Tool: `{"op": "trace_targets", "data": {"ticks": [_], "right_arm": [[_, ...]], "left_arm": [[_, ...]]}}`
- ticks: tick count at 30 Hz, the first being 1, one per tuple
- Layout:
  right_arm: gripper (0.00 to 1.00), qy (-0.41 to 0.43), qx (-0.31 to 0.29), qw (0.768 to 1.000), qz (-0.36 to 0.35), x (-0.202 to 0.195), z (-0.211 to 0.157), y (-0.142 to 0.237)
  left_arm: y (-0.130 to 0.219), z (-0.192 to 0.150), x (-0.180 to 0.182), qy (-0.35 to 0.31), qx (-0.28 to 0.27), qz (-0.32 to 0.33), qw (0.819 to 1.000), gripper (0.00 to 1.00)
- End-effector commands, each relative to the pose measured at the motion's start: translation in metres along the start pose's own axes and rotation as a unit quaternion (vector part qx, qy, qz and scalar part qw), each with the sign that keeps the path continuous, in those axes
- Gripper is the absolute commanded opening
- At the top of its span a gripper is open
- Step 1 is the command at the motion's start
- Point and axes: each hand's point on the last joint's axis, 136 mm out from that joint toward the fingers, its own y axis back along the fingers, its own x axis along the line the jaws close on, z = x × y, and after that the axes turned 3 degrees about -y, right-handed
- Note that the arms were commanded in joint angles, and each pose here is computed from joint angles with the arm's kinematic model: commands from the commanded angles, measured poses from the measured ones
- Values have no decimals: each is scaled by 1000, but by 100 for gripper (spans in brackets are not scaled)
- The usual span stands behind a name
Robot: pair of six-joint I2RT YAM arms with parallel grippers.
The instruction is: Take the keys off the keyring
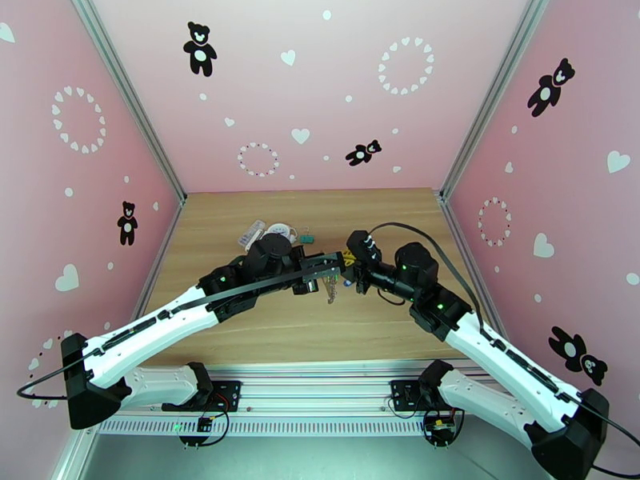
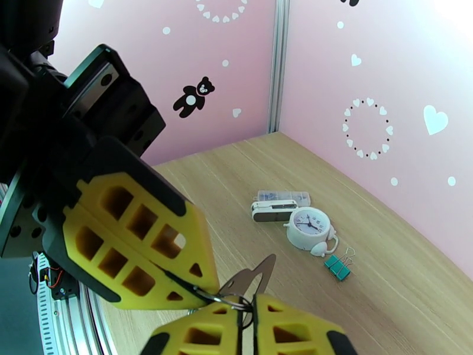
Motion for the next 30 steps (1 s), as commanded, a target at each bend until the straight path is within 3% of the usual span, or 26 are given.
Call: {"op": "trace_targets", "data": {"ticks": [1, 5, 23, 30], "right_arm": [[4, 1, -5, 1000, -15, -4, 5, 7], [0, 8, -12, 1000, -17, -3, 10, 11], [0, 11, -12, 998, -61, -13, 27, 26], [4, -28, 1, 1000, 10, 6, 22, 12]], "left_arm": [[5, 9, 6, -8, -14, 19, 1000, 0], [5, 7, 7, -2, -9, 24, 1000, 0], [10, 4, 8, 19, -18, 41, 999, 0], [16, 22, 10, 26, -66, 42, 997, 0]]}}
